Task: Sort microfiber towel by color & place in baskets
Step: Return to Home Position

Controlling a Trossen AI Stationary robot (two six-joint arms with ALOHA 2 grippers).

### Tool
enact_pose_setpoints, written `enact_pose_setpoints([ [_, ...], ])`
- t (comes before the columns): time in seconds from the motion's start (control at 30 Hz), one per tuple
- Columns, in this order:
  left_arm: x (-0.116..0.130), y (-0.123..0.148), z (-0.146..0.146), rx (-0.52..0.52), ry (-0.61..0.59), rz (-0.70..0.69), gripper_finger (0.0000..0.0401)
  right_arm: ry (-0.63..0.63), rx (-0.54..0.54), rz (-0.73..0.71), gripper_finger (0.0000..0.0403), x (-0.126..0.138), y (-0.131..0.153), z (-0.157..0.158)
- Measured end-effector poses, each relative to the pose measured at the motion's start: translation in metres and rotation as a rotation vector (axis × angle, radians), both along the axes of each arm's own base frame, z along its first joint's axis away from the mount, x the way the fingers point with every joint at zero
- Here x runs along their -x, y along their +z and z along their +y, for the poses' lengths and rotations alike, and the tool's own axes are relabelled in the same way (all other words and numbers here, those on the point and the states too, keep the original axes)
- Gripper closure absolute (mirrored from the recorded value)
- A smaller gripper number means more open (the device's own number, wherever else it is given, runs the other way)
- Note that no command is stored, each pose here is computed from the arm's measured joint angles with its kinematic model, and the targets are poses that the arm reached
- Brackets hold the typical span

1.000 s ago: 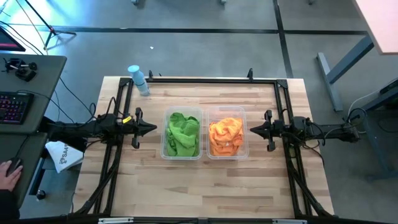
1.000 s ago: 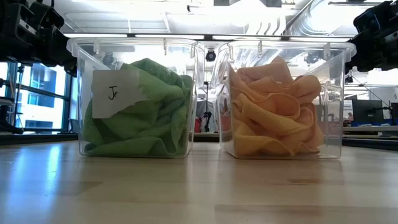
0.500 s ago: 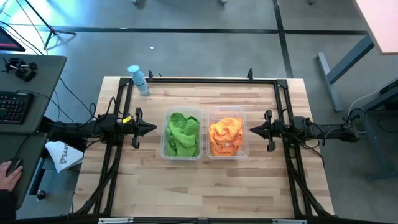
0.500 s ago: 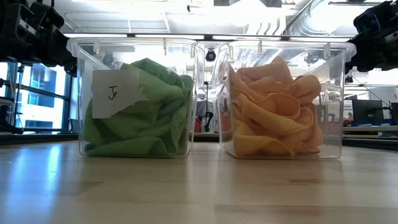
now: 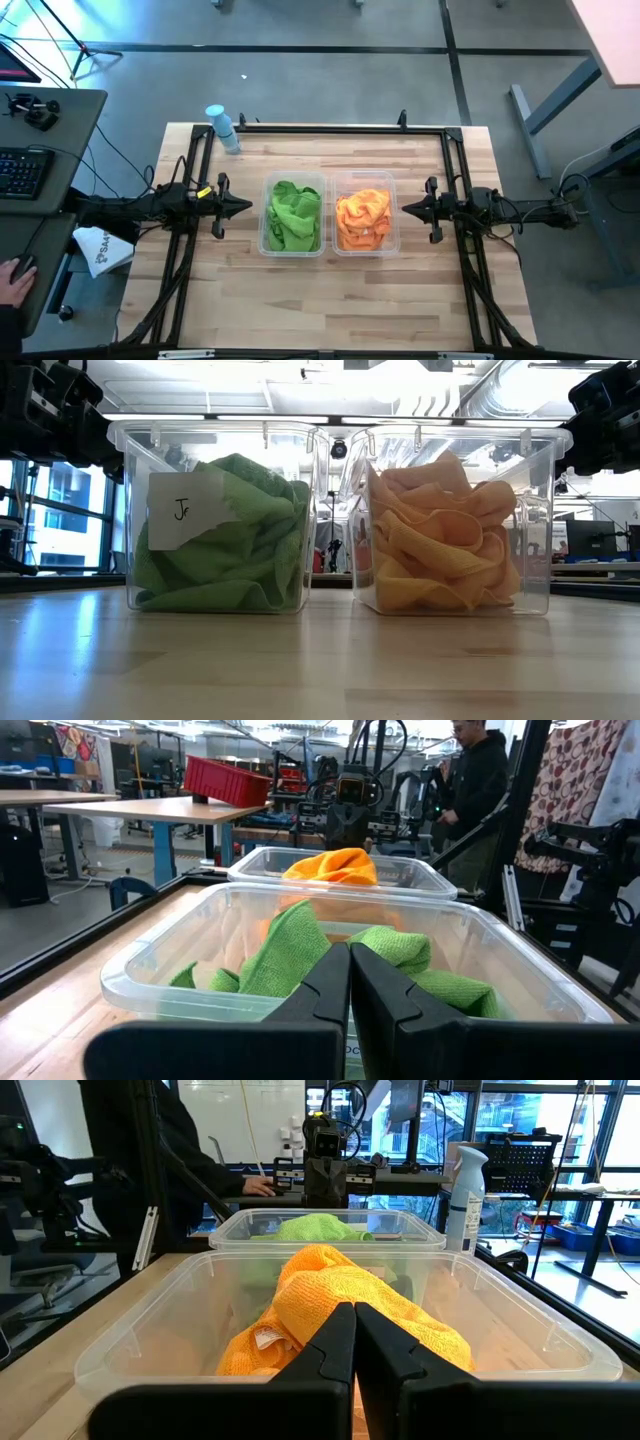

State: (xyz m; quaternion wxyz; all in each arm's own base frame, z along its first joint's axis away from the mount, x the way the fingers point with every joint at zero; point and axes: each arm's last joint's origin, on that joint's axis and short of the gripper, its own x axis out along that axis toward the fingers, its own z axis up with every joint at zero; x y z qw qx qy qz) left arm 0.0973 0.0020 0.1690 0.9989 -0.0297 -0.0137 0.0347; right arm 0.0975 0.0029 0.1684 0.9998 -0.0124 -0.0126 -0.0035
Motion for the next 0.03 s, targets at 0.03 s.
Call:
enact_pose_setpoints([
  [0.03, 0.0, 0.0, 0.0, 0.0, 0.0, 0.0, 0.0401, 0.0, 0.0, 0.0, 0.0402, 0.0, 0.0, 0.0],
])
